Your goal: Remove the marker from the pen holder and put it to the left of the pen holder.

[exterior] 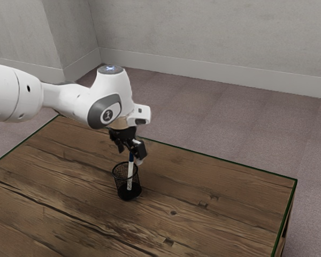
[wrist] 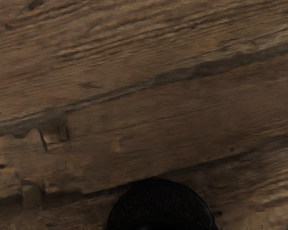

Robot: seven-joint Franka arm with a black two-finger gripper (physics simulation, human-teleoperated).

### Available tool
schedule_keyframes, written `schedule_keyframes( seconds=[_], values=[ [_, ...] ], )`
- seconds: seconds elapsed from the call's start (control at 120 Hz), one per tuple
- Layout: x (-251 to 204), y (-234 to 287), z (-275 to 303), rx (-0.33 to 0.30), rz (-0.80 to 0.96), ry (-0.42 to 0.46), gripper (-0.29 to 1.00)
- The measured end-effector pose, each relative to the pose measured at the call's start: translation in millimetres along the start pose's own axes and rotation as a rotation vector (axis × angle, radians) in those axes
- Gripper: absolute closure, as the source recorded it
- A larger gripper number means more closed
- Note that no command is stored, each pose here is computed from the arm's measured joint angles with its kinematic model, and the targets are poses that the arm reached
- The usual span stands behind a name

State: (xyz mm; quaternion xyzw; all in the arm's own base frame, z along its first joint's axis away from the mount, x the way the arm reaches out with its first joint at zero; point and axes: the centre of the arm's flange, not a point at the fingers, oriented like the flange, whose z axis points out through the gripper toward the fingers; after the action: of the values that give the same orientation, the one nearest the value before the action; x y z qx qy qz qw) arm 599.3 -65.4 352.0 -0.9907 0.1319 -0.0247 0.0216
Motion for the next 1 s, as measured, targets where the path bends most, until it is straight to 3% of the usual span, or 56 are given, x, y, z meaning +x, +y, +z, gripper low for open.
schedule_keyframes(
  seconds=[0.15, 0.55, 1.0],
  values=[
    [-4, -1, 10, 0.005, 0.004, 0.010, 0.02],
    [2, 3, 5, 0.024, 0.024, 0.103, 0.43],
    [-11, 7, 3, 0.023, 0.030, 0.112, 0.53]
  ],
)
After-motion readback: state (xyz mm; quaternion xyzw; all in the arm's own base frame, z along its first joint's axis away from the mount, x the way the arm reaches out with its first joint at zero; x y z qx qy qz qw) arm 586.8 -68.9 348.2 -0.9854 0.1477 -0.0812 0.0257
